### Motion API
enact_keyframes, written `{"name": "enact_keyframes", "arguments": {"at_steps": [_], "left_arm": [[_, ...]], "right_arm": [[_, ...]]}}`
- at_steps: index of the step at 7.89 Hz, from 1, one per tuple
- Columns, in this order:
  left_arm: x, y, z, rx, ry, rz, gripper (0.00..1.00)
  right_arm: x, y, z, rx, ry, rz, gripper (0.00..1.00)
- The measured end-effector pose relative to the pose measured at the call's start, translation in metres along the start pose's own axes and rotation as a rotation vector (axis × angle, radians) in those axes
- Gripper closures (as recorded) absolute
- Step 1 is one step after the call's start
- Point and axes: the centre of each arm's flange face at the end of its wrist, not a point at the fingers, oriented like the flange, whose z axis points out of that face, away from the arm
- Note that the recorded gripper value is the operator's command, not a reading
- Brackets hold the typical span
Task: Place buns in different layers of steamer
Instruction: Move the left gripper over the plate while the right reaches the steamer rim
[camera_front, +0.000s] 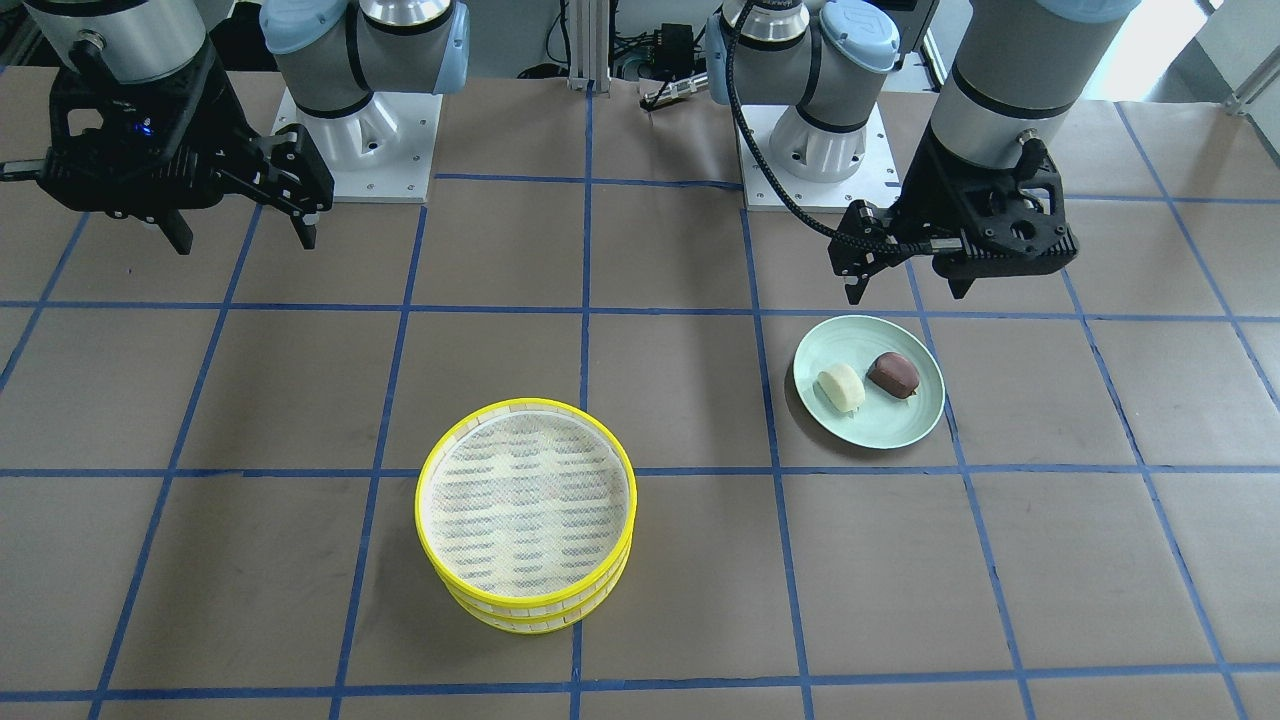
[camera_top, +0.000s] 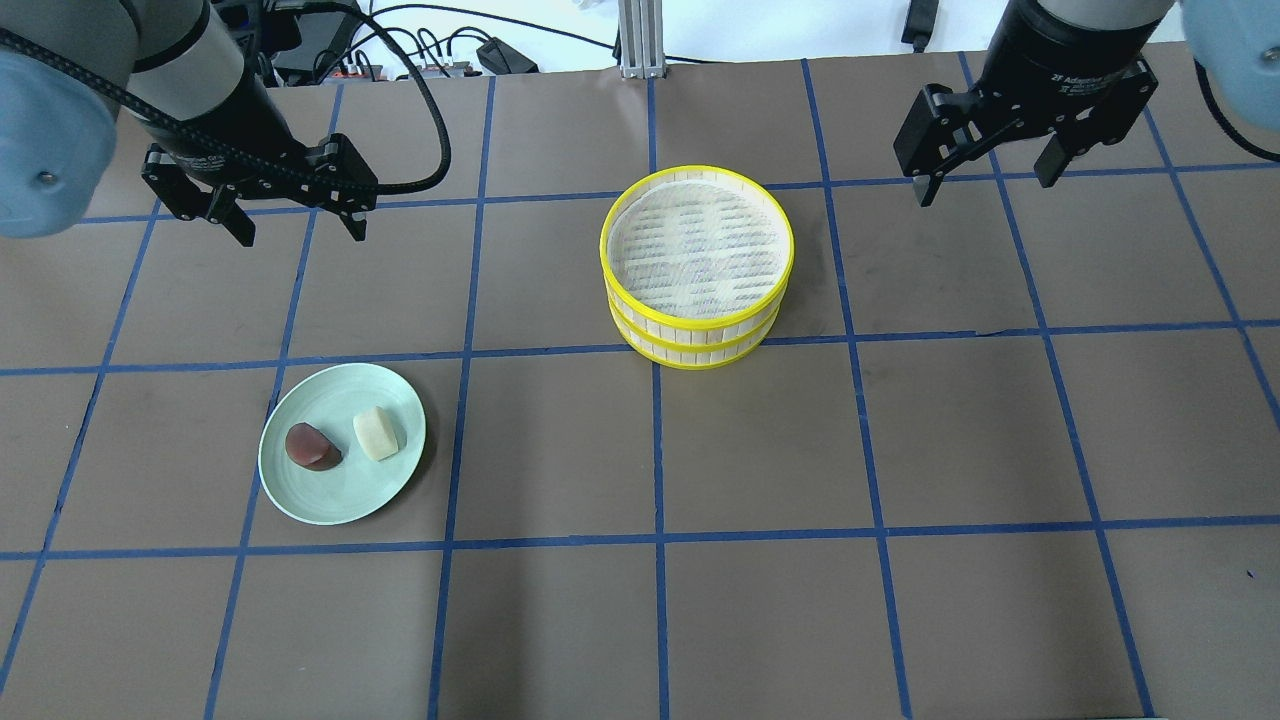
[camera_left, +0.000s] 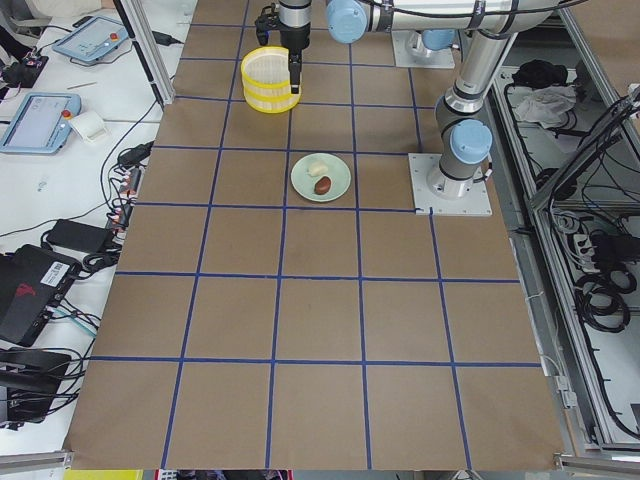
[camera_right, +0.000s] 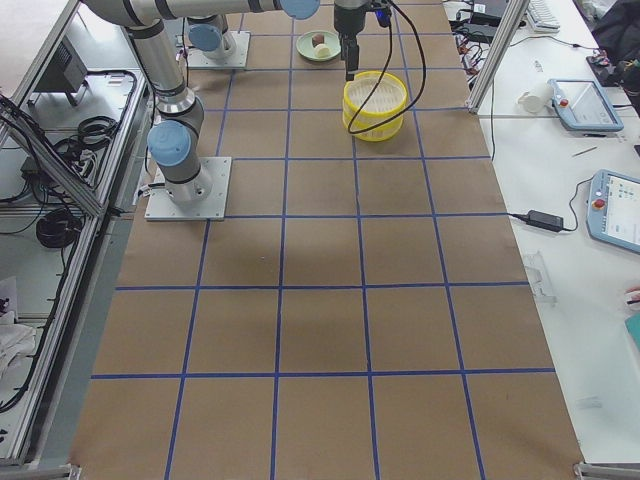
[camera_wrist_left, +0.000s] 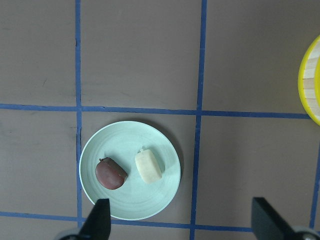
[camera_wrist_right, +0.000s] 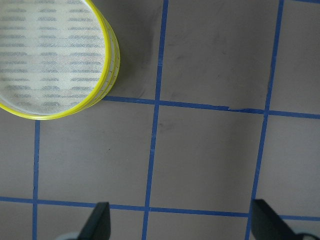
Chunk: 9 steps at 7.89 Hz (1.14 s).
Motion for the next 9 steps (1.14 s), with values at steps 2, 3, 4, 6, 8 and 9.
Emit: {"name": "enact_keyframes", "arguments": {"at_steps": [2,3,4,6,8,9], "left_arm": [[-0.003,0.000,0.001,-0.009,-0.001,-0.002,0.00],[-0.011,-0.001,0.003,-0.024,-0.002,-0.015,0.00],[-0.027,-0.005,0.010,-0.044,-0.002,-0.044,0.00],[-0.051,-0.012,0.050,-0.115,0.008,-0.097,0.00],[-0.054,-0.012,0.105,-0.185,0.012,-0.116,0.00],[-0.053,-0.012,0.126,-0.223,0.010,-0.129,0.00]], "right_arm": [[0.000,-0.001,0.001,0.000,0.000,-0.003,0.00],[0.000,-0.002,0.002,0.001,0.000,-0.003,0.00],[-0.001,-0.004,0.004,0.005,0.000,0.001,0.00],[-0.010,-0.026,0.020,0.047,0.003,0.007,0.00],[-0.031,-0.058,0.056,0.065,0.000,0.025,0.00],[-0.042,-0.075,0.079,0.075,-0.003,0.044,0.00]]}}
